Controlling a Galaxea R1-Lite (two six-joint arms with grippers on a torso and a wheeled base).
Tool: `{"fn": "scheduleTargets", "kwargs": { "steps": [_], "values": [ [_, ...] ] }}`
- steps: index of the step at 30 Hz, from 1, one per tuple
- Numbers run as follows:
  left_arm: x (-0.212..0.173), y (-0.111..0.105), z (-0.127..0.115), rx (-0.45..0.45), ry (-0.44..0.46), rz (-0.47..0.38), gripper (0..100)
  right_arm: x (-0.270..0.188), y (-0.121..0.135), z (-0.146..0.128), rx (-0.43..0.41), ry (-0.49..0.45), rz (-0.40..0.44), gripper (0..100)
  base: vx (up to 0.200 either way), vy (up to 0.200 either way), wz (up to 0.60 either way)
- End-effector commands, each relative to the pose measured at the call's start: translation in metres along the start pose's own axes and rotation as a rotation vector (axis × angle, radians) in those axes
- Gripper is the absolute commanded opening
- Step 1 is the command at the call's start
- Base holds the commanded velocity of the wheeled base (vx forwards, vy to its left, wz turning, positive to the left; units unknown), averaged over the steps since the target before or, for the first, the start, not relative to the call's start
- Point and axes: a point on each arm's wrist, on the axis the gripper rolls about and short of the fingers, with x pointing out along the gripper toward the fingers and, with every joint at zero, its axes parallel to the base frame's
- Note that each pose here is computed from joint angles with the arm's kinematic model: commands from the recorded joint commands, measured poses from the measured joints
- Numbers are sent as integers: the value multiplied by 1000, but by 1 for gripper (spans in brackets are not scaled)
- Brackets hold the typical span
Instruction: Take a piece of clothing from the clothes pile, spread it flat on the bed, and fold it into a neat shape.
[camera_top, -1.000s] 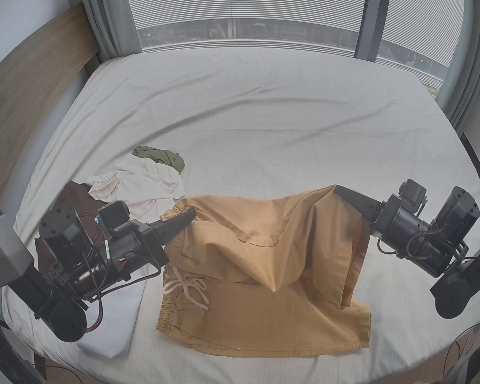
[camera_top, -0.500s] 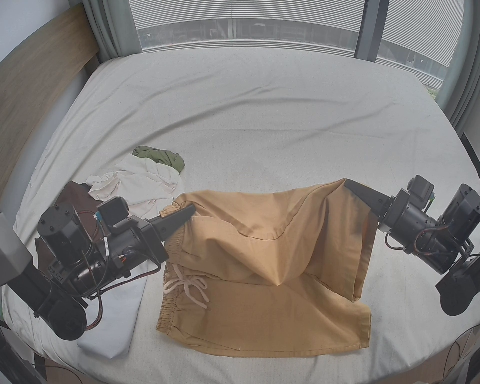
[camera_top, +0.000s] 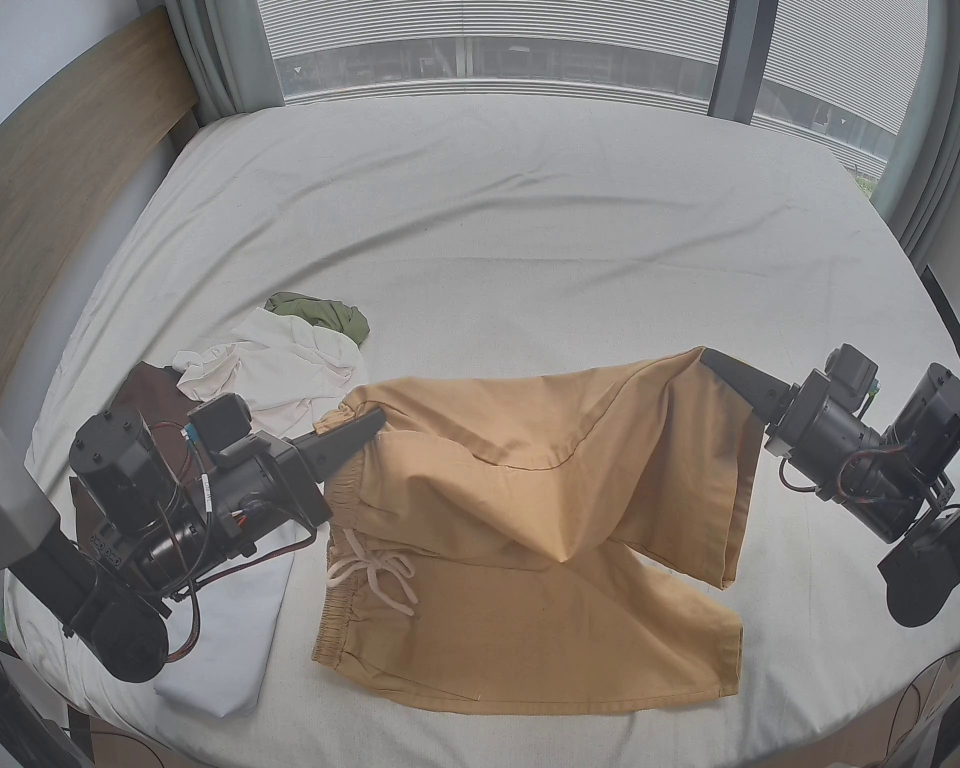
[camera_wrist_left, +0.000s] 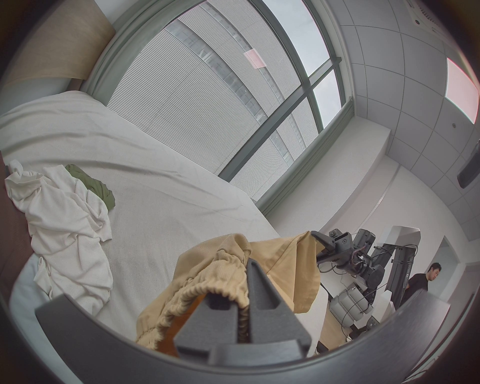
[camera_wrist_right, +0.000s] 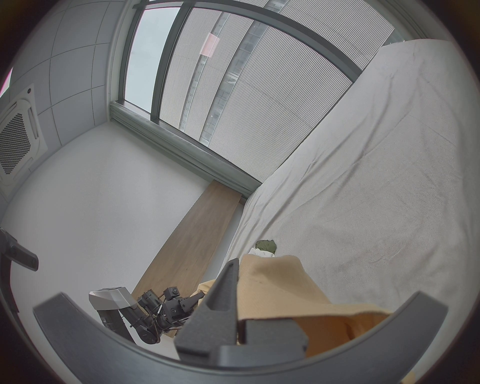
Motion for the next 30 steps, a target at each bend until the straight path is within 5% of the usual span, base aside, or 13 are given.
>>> {"fn": "scheduleTargets", "kwargs": {
  "steps": [1, 30],
  "values": [
    [1, 0, 2, 3, -7, -4, 0, 0, -1, 3, -20, -12, -4, 0, 0, 0, 0],
    [-1, 20, 29, 0, -127, 86, 0, -15, -20, 52, -105, -134, -79, 0, 0, 0, 0]
  ]
}}
